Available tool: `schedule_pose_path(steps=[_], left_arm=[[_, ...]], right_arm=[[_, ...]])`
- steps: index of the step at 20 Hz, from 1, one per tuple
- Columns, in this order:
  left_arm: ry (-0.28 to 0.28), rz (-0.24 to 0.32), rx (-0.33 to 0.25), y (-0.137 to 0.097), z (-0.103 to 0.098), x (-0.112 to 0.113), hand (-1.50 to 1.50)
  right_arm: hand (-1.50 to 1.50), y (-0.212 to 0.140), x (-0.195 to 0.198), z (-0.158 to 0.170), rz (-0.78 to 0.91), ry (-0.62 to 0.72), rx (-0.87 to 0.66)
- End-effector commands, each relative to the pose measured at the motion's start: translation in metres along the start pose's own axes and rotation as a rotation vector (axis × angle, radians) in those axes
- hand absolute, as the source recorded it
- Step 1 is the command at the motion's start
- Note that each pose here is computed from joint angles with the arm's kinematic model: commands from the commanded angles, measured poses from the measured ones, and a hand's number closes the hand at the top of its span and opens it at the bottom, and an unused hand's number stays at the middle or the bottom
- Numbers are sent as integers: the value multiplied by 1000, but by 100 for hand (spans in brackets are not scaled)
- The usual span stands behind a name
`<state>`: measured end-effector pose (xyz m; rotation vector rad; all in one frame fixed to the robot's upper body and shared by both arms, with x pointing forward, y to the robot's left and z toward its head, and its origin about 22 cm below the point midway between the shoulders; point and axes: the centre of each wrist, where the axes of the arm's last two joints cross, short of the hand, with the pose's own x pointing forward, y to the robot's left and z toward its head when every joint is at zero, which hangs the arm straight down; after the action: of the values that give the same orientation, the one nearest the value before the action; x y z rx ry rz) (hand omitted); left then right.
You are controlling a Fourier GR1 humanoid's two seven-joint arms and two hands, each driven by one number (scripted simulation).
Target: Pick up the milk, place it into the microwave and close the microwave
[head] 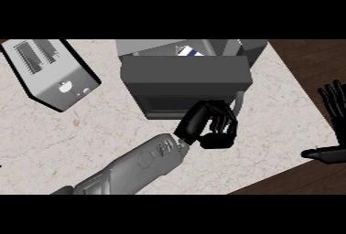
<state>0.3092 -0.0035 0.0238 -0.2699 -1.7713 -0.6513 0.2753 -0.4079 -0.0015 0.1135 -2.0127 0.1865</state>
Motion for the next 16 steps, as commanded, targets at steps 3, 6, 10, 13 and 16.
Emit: schedule_pose_path(steps=[3,6,10,13,16], left_arm=[[-51,-12,44,10,-32,29,150],[-52,-21,69,15,-37,29,150],[-36,-35,105,22,-47,34,150],[-45,-26,133,28,-56,42,150],[-53,-25,145,31,-60,44,150]], right_arm=[[-150,7,8,-25,-74,-80,84],[-150,9,12,-32,-97,-89,119],[-150,10,20,-46,-111,-115,140],[-150,8,31,-57,-109,-128,173],[-150,16,32,-64,-147,-132,222]])
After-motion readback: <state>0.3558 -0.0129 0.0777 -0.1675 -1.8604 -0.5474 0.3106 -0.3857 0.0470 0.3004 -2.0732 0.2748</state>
